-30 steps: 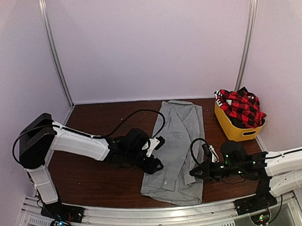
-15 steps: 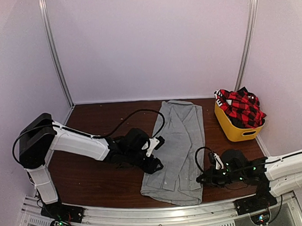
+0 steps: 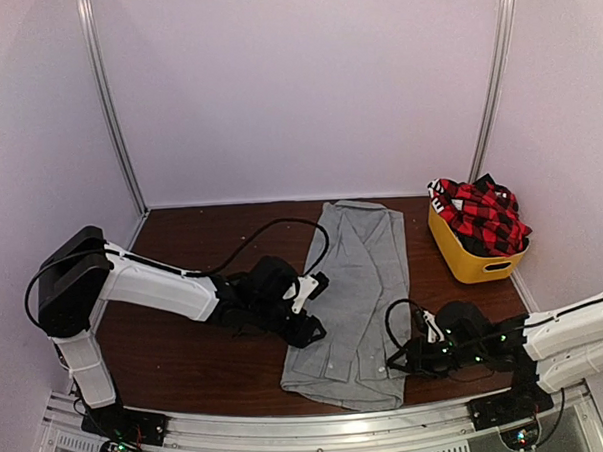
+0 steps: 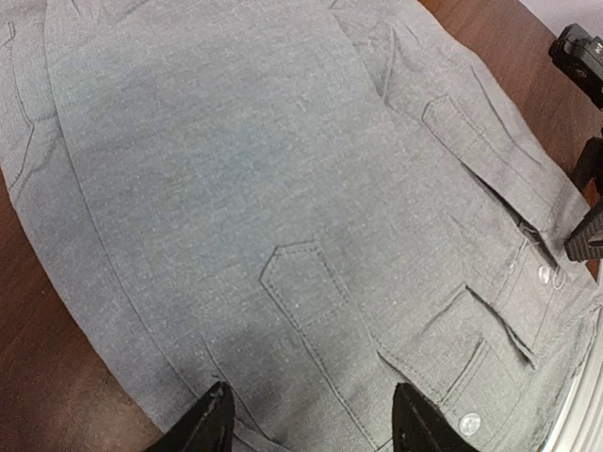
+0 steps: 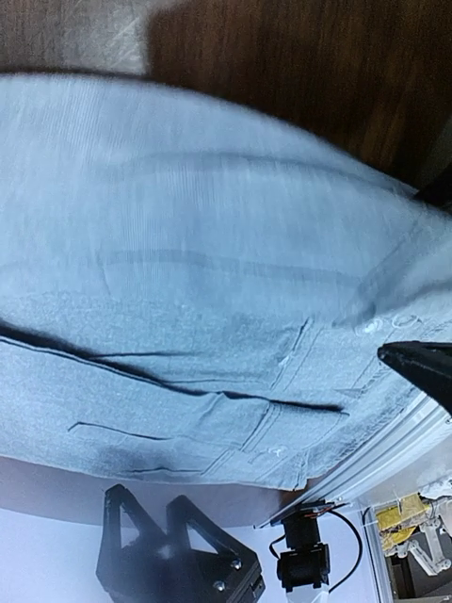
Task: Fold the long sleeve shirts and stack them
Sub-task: Adjust the sleeve of the rectangle-folded shirt.
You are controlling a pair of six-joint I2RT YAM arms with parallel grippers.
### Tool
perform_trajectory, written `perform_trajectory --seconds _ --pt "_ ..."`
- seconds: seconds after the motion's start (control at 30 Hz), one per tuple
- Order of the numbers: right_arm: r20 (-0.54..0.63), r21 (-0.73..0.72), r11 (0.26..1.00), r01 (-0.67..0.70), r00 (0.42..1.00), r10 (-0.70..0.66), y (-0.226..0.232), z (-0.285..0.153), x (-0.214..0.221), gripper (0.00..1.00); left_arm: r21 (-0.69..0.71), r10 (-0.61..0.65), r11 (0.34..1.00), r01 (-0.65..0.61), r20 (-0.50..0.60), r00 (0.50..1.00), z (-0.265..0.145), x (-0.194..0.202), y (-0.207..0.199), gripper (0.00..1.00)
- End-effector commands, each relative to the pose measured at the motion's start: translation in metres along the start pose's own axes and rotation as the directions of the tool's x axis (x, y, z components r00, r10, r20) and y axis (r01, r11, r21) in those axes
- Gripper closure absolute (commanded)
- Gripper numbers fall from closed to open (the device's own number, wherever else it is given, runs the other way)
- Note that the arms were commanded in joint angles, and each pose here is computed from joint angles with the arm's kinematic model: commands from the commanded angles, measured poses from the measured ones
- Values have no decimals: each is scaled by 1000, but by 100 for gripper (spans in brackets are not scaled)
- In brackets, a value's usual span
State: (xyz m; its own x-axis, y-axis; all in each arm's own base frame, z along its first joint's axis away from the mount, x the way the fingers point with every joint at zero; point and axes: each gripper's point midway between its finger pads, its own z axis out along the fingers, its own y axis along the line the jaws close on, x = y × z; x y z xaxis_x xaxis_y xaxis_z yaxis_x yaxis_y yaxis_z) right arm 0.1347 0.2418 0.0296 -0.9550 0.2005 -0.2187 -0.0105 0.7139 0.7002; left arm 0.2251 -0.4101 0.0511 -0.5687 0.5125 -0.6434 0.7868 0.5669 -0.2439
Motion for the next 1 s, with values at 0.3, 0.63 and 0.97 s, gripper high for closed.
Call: perform_trajectory --seconds 0.3,0.63,0.97 --pt "19 3 1000 3 1000 -3 -2 1 -1 60 -6 -14 1000 14 24 1000 0 -3 5 42" --pt "1 -60 998 3 1000 -3 13 12 1 72 -19 -13 1000 13 23 1000 -1 -1 8 42" --pt "28 -99 995 8 1000 -5 31 5 -5 86 -22 -14 1000 15 9 1000 2 5 9 42"
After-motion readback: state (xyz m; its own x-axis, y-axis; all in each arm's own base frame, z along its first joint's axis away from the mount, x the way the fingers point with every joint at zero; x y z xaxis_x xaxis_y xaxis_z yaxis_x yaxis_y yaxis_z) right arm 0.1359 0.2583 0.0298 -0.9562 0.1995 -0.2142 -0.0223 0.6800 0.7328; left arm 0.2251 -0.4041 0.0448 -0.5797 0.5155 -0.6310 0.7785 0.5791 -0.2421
